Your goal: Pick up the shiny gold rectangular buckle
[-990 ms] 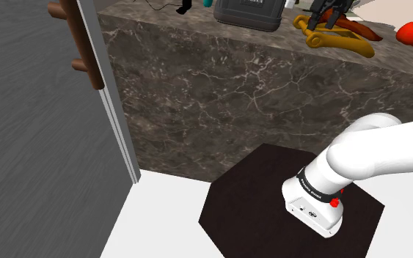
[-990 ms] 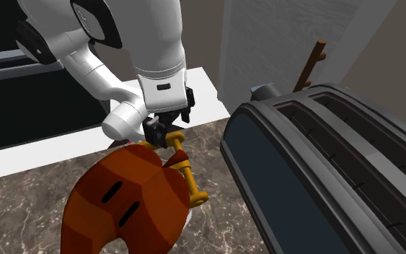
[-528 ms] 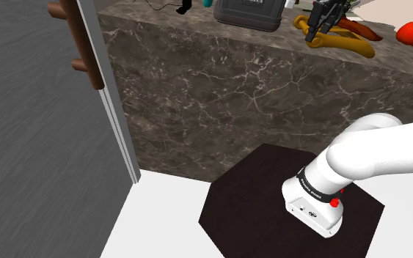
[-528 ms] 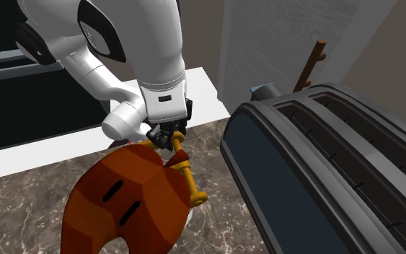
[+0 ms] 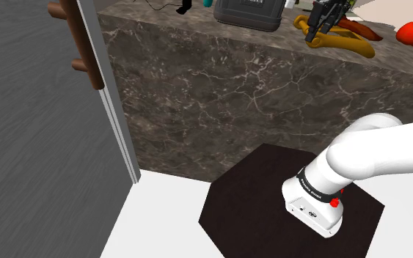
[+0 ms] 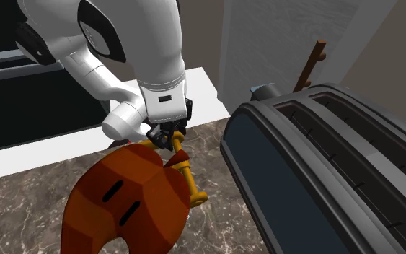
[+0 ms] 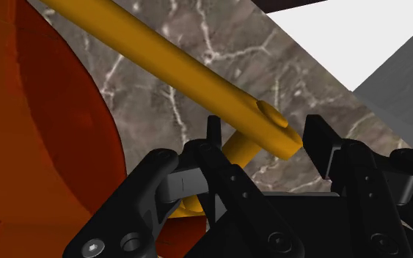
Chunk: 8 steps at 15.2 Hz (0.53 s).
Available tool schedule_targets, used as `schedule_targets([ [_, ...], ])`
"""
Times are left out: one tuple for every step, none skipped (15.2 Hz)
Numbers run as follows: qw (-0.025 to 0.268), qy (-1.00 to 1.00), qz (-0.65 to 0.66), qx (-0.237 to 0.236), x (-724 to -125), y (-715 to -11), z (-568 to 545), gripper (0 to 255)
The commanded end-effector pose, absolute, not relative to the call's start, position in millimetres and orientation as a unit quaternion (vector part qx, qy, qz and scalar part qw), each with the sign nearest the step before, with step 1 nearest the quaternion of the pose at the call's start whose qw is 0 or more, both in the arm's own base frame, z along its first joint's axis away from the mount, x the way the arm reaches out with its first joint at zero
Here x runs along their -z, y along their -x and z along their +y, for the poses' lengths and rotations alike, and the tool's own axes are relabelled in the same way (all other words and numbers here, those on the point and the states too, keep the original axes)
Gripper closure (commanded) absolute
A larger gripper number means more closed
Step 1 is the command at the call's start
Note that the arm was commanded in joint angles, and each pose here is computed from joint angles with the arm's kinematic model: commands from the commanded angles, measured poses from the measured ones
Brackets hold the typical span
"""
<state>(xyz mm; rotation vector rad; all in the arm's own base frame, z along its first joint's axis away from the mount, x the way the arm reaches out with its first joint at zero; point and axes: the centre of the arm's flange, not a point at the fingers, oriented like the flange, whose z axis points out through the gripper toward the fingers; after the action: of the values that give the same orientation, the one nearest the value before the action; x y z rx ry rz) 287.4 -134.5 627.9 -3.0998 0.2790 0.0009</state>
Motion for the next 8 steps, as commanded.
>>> schedule_targets([
  [0.015, 0.996, 0.089, -0.001, -633, -288, -134, 255],
  [0.015, 0.996, 0.089, -0.001, -638, -288, -134, 255],
  [0.015, 0.996, 0.089, -0.001, -643, -288, -134, 255],
  [0.015, 0.996, 0.089, -0.001, -649, -288, -134, 255],
  [0.015, 0.996, 0.089, -0.001, -654, -288, -134, 255],
  [0.015, 0.996, 0.089, -0.001, -659, -288, -134, 255],
  [0.015, 0.996, 0.089, -0.001, -664, -288, -134, 255],
  [0.015, 0.996, 0.089, -0.001, -670, -288, -134, 255],
])
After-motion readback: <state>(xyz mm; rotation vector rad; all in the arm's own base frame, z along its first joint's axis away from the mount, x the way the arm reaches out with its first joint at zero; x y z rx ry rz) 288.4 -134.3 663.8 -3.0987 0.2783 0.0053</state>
